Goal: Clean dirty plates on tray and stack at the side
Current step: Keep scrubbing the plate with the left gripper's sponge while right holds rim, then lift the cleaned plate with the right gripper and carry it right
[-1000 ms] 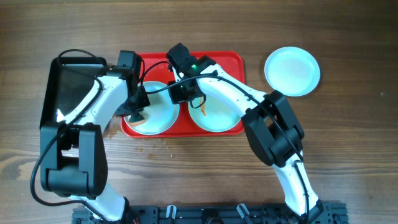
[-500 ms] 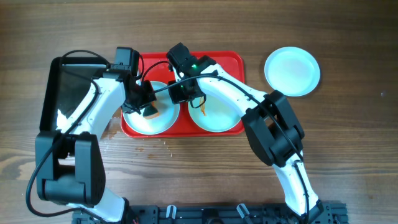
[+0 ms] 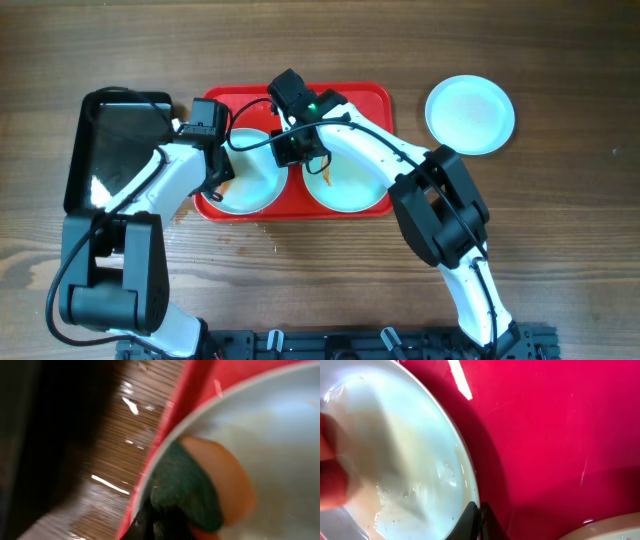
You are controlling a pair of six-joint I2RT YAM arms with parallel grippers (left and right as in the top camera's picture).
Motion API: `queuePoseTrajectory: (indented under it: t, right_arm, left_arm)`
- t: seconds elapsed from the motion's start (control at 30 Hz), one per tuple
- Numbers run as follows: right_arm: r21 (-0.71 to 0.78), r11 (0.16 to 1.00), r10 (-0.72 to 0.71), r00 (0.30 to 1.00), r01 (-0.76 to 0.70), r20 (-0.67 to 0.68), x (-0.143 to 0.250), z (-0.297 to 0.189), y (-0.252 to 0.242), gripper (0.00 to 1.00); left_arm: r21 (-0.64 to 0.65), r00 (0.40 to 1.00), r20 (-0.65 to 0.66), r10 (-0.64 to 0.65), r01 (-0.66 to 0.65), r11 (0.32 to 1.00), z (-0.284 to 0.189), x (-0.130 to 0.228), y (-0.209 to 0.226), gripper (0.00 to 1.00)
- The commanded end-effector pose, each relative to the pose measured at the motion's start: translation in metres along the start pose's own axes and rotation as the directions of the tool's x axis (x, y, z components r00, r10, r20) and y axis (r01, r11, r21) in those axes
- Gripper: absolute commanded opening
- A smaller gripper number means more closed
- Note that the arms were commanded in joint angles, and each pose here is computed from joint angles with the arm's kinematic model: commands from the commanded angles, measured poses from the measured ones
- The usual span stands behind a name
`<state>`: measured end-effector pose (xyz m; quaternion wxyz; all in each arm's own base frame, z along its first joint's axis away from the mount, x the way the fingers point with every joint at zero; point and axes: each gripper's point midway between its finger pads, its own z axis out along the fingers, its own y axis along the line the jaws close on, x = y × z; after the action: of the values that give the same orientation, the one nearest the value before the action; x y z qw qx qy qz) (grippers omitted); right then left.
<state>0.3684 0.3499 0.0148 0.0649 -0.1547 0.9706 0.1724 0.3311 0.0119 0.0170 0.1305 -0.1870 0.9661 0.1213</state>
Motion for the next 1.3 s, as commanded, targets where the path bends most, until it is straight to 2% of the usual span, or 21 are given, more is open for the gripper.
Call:
queuePoseTrajectory:
  t: [0.0, 0.1, 0.17, 0.27, 0.5, 0.6, 0.73, 0.8, 0.93, 1.1, 1.17, 1.27]
  right_arm:
    - [0.038, 0.999, 0.021, 1.000, -0.021, -0.015, 0.003, 0.008, -0.013, 0.04]
    - [0.038, 0.999, 0.022, 1.000, -0.021, -0.015, 0.003, 0.008, -0.013, 0.04]
    - [0.037, 0.999, 0.021, 1.000, -0.020, -0.013, 0.003, 0.008, -0.013, 0.04]
    - [0.037, 0.999, 0.021, 1.000, -0.020, -0.013, 0.003, 0.008, -0.013, 0.04]
    - [0.037, 0.999, 0.022, 1.000, -0.021, -0.013, 0.003, 0.008, -0.013, 0.04]
    - [0.039, 0.999, 0.023, 1.000, -0.022, -0.017, 0.004, 0.008, -0.014, 0.04]
    - [0.043, 0.999, 0.021, 0.999, -0.020, -0.025, 0.006, 0.008, -0.014, 0.04]
    - [0.046, 0.999, 0.022, 1.000, -0.021, -0.023, 0.005, 0.008, -0.015, 0.04]
    - [0.046, 0.999, 0.022, 0.999, -0.021, -0.024, 0.006, 0.008, -0.015, 0.04]
    - [0.051, 0.998, 0.038, 0.999, -0.037, -0.024, 0.006, 0.008, -0.016, 0.04]
    - [0.062, 0.997, 0.041, 0.999, -0.040, -0.018, 0.005, 0.008, -0.018, 0.04]
    - [0.058, 0.998, 0.036, 0.999, -0.036, 0.006, -0.002, 0.005, -0.016, 0.04]
  left_arm:
    - [-0.163, 0.992, 0.123, -0.035, 0.055, 0.985, -0.015, -0.036, 0.028, 0.04]
    - [-0.095, 0.984, 0.166, -0.063, 0.080, 0.992, -0.042, -0.059, 0.012, 0.04]
    - [0.063, 0.983, 0.168, -0.067, 0.057, 0.996, -0.060, -0.064, -0.022, 0.04]
    - [0.206, 0.994, 0.104, -0.042, 0.020, 0.978, -0.061, -0.052, -0.056, 0.04]
    - [0.343, 0.987, -0.152, 0.044, 0.011, 0.939, -0.009, -0.003, -0.101, 0.04]
    - [0.298, 0.985, -0.166, 0.049, 0.003, 0.955, 0.005, 0.001, -0.096, 0.04]
    - [-0.008, 0.995, -0.091, 0.049, -0.050, 0.999, 0.015, -0.008, -0.040, 0.04]
    - [-0.198, 0.996, -0.048, 0.076, -0.084, 0.977, 0.012, -0.014, -0.005, 0.04]
    - [-0.372, 0.994, 0.015, 0.110, -0.097, 0.923, 0.000, -0.027, 0.025, 0.04]
    - [-0.349, 0.993, 0.106, 0.058, -0.018, 0.937, -0.035, -0.054, 0.025, 0.04]
    - [-0.270, 0.991, 0.136, 0.017, 0.020, 0.963, -0.058, -0.063, 0.020, 0.04]
    - [-0.056, 0.991, 0.127, -0.041, 0.048, 0.997, -0.084, -0.060, -0.003, 0.04]
